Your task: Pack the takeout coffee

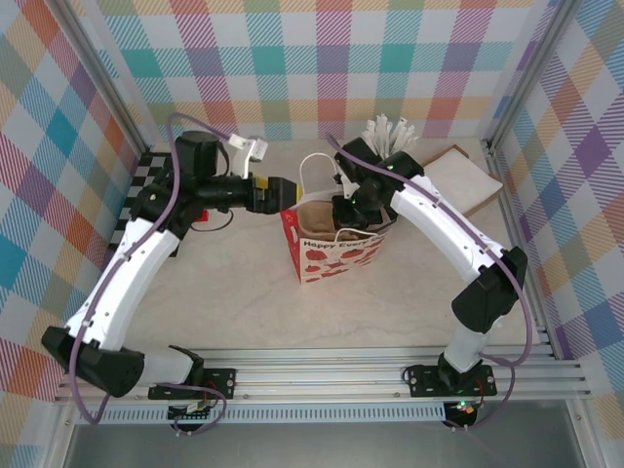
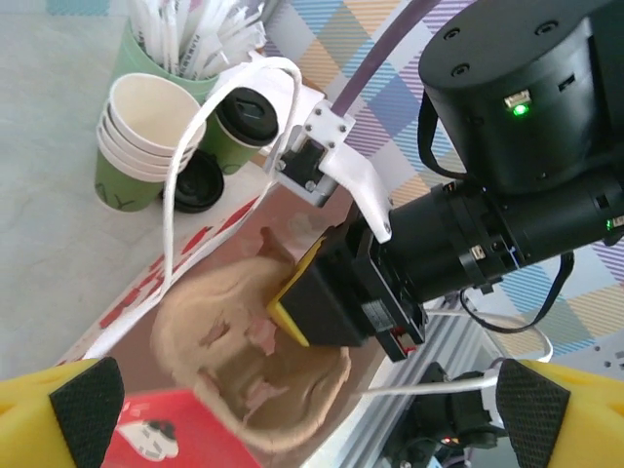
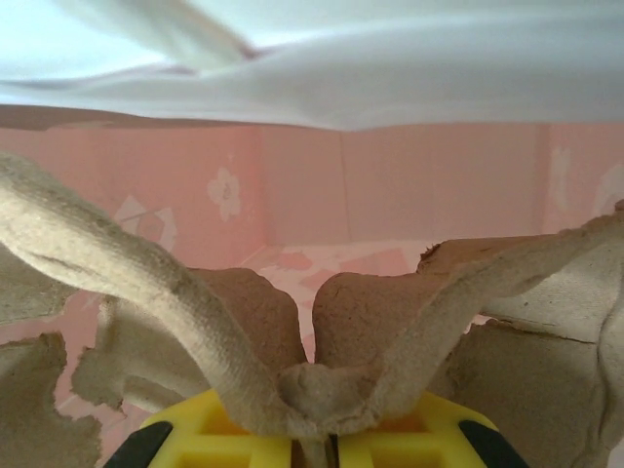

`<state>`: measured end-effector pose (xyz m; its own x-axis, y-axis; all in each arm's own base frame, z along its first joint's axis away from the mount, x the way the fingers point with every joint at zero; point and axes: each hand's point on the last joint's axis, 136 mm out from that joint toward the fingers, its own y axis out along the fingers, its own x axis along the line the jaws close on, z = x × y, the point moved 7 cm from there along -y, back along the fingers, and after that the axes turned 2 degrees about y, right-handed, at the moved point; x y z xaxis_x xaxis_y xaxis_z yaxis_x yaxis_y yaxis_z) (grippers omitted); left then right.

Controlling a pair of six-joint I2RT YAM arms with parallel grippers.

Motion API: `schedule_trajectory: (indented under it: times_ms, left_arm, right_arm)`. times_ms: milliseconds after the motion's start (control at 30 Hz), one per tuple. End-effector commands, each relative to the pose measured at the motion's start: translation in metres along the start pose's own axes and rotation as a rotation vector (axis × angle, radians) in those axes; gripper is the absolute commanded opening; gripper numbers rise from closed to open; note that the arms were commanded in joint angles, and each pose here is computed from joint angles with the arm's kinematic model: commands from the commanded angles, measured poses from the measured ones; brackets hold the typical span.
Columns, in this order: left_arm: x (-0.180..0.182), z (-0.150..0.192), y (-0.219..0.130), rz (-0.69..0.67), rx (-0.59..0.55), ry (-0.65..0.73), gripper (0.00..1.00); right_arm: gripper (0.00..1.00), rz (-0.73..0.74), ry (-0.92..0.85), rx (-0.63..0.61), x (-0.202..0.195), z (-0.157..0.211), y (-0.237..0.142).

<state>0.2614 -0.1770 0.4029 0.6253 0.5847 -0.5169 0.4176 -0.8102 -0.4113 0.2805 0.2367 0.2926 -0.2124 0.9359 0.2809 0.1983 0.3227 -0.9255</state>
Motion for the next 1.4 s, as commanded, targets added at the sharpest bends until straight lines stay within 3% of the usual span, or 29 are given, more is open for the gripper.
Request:
schedule_trajectory:
  times_ms: [0,267,567,733,833,967,1067,1167,1367]
  left_arm:
    - [-0.014,-0.001,-0.014,-0.029,-0.092,0.111,1.0]
    - [-0.069,0.027,-0.012,0.127,-0.099,0.367,1.0]
    - [-0.09,0.047,0.047,0.053,-0.023,0.622,0.85]
    - [-0.083,0.047,0.07,0.006,-0.022,0.662,0.77]
    - [-0.08,0.049,0.078,0.009,-0.004,0.674,0.66]
    - [-0.081,0.056,0.08,0.054,0.025,0.682,0.24]
    - [-0.086,0.06,0.074,0.096,0.048,0.692,0.06]
    - [-0.094,0.064,0.063,0.161,0.056,0.701,0.02]
    - [-0.102,0.067,0.055,0.243,0.071,0.707,0.04]
  right_arm:
    - [0.06,0.089,0.011,-0.031,-0.003,-0.003,0.002]
    - [0.06,0.091,-0.006,-0.025,0.001,-0.007,0.009]
    - [0.06,0.096,-0.01,-0.018,0.004,-0.009,0.012]
    - [0.06,0.098,-0.012,0.009,0.004,-0.007,0.013]
    - [0.07,0.098,-0.01,0.019,0.005,-0.007,0.015]
    - [0.07,0.116,-0.003,0.035,0.004,-0.008,0.016]
    - [0.07,0.12,-0.002,0.029,0.004,-0.009,0.019]
    - [0.07,0.113,0.003,0.017,0.005,-0.012,0.019]
    - [0.07,0.157,0.018,0.056,0.0,-0.009,0.032]
